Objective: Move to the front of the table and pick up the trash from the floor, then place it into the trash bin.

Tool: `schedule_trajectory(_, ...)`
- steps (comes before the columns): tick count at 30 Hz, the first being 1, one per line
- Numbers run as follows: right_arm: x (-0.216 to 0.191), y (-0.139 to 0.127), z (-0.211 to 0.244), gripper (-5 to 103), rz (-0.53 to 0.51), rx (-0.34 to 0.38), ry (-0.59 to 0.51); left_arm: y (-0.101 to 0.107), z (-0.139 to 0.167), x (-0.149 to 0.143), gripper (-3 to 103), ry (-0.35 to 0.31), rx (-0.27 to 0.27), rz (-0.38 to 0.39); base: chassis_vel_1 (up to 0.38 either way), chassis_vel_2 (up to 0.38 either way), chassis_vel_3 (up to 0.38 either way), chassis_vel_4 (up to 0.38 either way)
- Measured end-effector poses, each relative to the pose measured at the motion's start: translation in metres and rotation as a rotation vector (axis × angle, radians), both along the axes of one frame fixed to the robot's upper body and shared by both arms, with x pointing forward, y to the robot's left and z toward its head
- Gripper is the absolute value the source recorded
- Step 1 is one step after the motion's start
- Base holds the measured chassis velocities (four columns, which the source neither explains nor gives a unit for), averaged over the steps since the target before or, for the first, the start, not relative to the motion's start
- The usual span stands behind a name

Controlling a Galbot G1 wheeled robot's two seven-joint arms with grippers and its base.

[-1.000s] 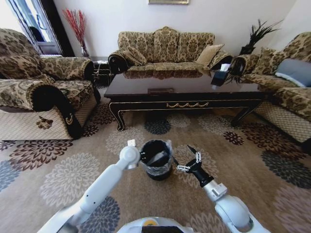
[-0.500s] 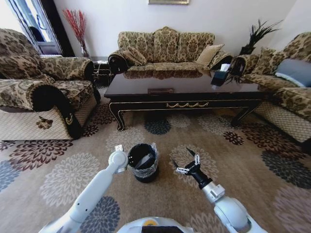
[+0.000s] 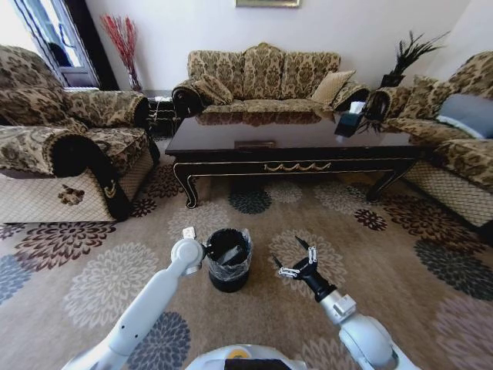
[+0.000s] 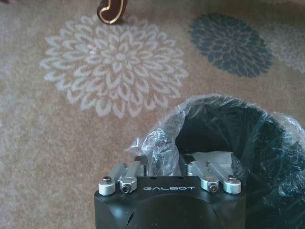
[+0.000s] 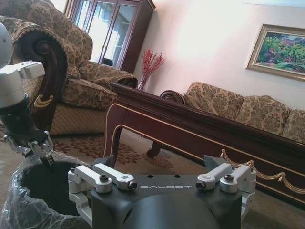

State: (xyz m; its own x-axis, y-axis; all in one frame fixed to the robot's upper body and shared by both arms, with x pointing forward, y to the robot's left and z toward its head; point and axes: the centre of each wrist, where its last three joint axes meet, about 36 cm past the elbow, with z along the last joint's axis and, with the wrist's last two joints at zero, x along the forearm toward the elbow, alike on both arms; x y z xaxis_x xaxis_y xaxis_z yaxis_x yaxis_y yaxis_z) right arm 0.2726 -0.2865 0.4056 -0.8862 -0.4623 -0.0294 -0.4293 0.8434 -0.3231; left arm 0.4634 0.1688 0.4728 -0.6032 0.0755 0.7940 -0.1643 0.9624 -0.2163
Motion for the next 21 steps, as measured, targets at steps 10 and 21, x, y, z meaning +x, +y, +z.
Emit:
schedule_trajectory(10, 0.007, -0.008, 0.007, 100, -0.171, 0.25, 0.088, 0.038, 0.015, -0.059, 78, -0.121, 0.033, -0.023, 0.0, 0.0, 0.0, 0.0)
schedule_trajectory(21, 0.002, -0.031, -0.017, 100, -0.313, 0.337, 0.026, 0.093, 0.004, -0.139, 100, -0.613, 0.163, -0.008, 0.0, 0.0, 0.0, 0.0)
